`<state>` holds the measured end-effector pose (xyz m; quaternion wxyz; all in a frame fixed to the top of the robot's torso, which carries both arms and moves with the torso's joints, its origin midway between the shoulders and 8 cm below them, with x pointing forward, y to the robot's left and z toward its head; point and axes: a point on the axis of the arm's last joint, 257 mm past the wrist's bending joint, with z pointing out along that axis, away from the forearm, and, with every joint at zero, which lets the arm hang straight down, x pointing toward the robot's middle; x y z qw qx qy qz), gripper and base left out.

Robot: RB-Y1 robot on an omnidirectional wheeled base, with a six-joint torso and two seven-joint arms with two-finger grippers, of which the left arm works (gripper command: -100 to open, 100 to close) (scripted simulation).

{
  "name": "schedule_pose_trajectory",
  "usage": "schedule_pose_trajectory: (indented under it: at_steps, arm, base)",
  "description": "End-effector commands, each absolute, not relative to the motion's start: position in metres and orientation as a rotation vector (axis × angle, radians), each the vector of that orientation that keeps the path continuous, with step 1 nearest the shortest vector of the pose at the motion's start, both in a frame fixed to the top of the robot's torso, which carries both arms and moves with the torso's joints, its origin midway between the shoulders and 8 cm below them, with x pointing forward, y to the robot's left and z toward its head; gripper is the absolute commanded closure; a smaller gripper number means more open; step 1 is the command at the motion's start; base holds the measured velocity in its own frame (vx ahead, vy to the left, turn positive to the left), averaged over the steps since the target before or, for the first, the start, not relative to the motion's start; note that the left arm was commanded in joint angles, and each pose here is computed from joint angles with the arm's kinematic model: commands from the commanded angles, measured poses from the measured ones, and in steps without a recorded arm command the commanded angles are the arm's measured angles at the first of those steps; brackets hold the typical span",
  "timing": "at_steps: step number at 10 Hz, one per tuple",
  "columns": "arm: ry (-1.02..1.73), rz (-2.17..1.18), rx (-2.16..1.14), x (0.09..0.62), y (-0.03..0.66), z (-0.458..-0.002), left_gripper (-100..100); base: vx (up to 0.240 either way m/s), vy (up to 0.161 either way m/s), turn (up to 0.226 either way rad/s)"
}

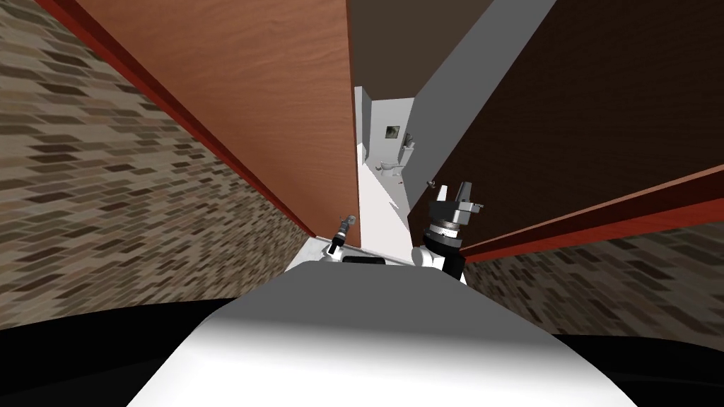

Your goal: Push the door open

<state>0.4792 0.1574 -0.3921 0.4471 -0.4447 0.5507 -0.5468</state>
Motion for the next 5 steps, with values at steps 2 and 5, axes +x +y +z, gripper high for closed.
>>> schedule_pose_trajectory:
  at_steps: [2, 5]
  arm:
    - [1.345, -1.334, -1.102, 0.483, 0.171, -0.39, 100]
    - [1.321, -1.297, -1.116, 0.485, 0.192, -0.39, 100]
  base:
    - [0.146, -0.077, 0.034]
    - [0.184, -0.067, 0.032]
